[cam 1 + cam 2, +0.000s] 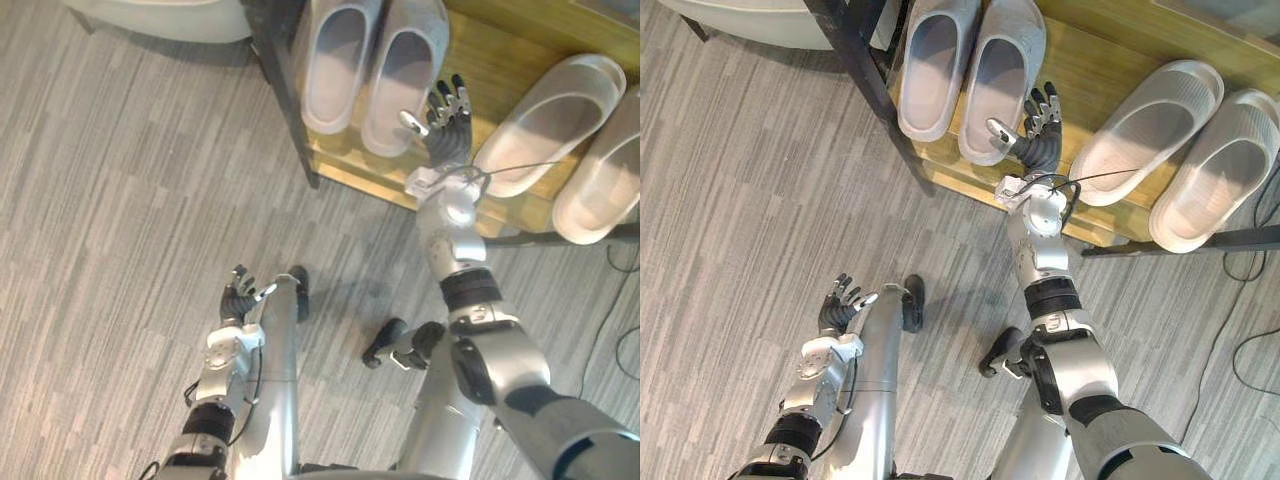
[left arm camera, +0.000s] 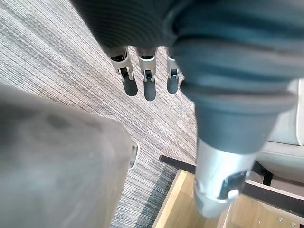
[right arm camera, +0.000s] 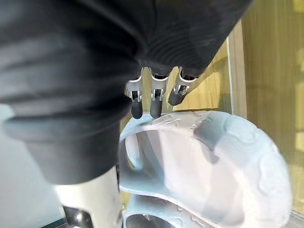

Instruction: Organize the slippers on the shoe rack

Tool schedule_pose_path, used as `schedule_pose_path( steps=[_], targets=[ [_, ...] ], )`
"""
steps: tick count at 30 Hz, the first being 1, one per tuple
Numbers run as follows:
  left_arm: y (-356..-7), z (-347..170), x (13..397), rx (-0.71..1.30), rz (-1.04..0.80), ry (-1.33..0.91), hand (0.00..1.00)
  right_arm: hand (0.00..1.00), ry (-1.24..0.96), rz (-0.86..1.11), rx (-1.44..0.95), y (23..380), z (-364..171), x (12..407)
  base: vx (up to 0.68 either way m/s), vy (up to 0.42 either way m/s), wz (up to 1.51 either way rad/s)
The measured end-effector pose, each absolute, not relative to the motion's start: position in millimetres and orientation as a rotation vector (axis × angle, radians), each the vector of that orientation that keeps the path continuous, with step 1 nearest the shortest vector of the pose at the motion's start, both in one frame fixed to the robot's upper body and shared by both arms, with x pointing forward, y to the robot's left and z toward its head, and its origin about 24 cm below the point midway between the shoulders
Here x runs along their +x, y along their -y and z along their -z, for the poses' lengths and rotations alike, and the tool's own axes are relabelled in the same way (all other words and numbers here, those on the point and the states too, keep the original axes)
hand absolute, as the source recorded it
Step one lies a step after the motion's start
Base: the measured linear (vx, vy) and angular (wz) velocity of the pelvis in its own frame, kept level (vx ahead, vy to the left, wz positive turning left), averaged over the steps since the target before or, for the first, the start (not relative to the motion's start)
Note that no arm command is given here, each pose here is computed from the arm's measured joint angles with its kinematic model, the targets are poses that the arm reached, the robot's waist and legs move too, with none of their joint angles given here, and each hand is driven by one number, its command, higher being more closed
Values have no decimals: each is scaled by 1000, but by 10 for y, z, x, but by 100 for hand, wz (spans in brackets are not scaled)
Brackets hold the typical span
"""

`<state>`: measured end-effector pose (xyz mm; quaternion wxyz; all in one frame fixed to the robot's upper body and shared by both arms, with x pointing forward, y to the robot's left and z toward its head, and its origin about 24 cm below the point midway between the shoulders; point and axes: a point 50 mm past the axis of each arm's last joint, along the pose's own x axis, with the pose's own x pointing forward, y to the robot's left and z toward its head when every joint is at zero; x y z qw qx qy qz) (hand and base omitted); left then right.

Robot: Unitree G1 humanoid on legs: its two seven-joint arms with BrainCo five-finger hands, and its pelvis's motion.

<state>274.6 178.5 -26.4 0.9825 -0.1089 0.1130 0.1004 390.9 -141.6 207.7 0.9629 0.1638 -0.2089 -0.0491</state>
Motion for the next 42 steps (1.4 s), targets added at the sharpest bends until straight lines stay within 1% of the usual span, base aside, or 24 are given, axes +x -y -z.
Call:
schedule_pose_path(
  steps=[7, 15, 21, 26, 33, 38, 42],
  targets=[
    [-1746, 279, 2752, -229, -200, -236, 0, 0, 392, 79, 308, 1348, -2041, 3930, -11, -12, 5],
    [-1705, 261, 2779, -260, -209, -228, 0, 0, 378, 84, 302, 1359, -2023, 3934, -7, -10, 3],
    [-1697, 315, 2751, -269, -219, -253, 0, 0, 366, 108, 306, 1407, -1934, 3899, -3, 6, -3],
    [-1698, 352, 2719, -269, -217, -270, 0, 0, 402, 143, 328, 1505, -1960, 3836, -15, 15, -8],
    [-1650, 442, 2648, -283, -191, -305, 0, 0, 507, 106, 300, 1504, -2047, 3645, -20, 13, -14],
    [-1587, 618, 2460, -282, -176, -385, 0, 0, 508, 45, 216, 1440, -1770, 3362, 17, 34, -12],
    [-1542, 794, 2255, -267, -152, -469, 0, 0, 435, 26, 112, 1438, -1395, 3126, 88, 42, 0]
  ],
)
